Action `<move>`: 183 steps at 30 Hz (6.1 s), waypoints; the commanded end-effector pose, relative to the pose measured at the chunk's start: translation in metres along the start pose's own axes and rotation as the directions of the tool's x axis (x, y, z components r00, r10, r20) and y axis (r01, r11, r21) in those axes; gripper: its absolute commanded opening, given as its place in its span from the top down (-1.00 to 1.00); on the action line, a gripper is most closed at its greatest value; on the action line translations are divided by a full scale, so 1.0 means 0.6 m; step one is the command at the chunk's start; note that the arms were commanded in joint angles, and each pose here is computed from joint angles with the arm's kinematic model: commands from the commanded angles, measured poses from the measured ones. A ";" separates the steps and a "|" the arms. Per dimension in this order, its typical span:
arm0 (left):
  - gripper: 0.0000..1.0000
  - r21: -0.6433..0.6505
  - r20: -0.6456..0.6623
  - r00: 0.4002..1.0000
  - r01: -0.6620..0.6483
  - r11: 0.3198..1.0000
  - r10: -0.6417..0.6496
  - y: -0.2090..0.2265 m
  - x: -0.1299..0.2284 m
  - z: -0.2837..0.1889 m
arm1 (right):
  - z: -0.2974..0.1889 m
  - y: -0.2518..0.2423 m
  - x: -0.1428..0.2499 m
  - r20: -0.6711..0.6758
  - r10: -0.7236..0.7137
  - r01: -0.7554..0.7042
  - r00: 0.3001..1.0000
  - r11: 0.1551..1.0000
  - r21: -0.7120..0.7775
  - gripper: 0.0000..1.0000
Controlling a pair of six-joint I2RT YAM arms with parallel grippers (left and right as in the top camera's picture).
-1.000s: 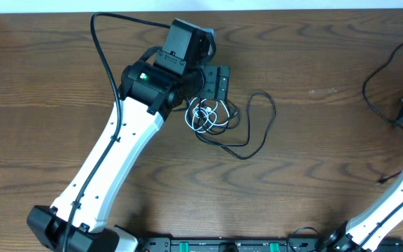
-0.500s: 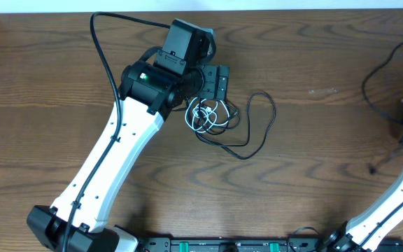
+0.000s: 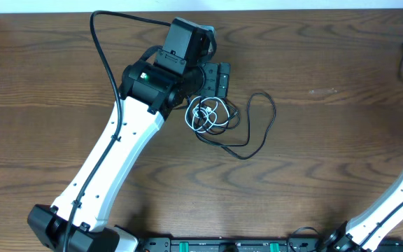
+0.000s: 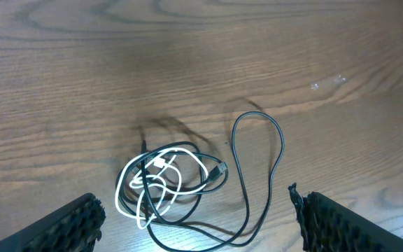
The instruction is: Untangle cables
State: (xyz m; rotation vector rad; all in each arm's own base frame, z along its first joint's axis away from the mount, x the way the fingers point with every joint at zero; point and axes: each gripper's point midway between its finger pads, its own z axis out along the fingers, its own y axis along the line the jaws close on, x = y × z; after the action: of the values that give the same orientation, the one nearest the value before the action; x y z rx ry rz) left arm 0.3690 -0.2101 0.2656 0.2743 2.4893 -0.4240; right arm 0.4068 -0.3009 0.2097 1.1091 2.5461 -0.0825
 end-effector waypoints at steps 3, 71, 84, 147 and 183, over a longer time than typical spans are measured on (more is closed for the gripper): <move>-0.81 -0.010 0.002 1.000 -0.014 1.000 0.014 0.002 -0.002 0.004 | -0.038 0.041 -0.073 0.202 0.063 -0.049 0.977 0.996 -0.076 0.97; -0.82 -0.025 0.085 0.994 -0.060 0.998 0.062 0.026 -0.035 -0.033 | -0.213 0.205 0.030 0.262 -0.217 0.316 0.940 0.845 -0.431 -0.80; -0.69 -0.263 0.072 0.955 0.296 0.918 -0.288 0.173 0.017 -0.110 | -0.218 0.408 0.283 0.047 -0.588 0.508 0.807 0.652 -0.562 -0.66; -0.58 -0.092 -0.191 0.921 0.329 0.940 -0.341 0.238 0.074 -0.028 | -0.229 0.644 0.691 0.219 -0.711 0.600 0.669 0.341 -0.724 0.98; -0.49 0.587 -0.129 0.979 -0.054 0.808 0.159 -0.051 0.041 0.079 | -0.275 0.552 0.645 0.118 -0.756 0.454 0.644 0.254 -0.854 0.98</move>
State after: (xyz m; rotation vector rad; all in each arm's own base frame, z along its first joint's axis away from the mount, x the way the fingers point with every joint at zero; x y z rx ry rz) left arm 0.3690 -0.2421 0.2349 0.6780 2.4167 -1.1119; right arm 0.3555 0.2277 0.2530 -0.3260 2.5682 1.0876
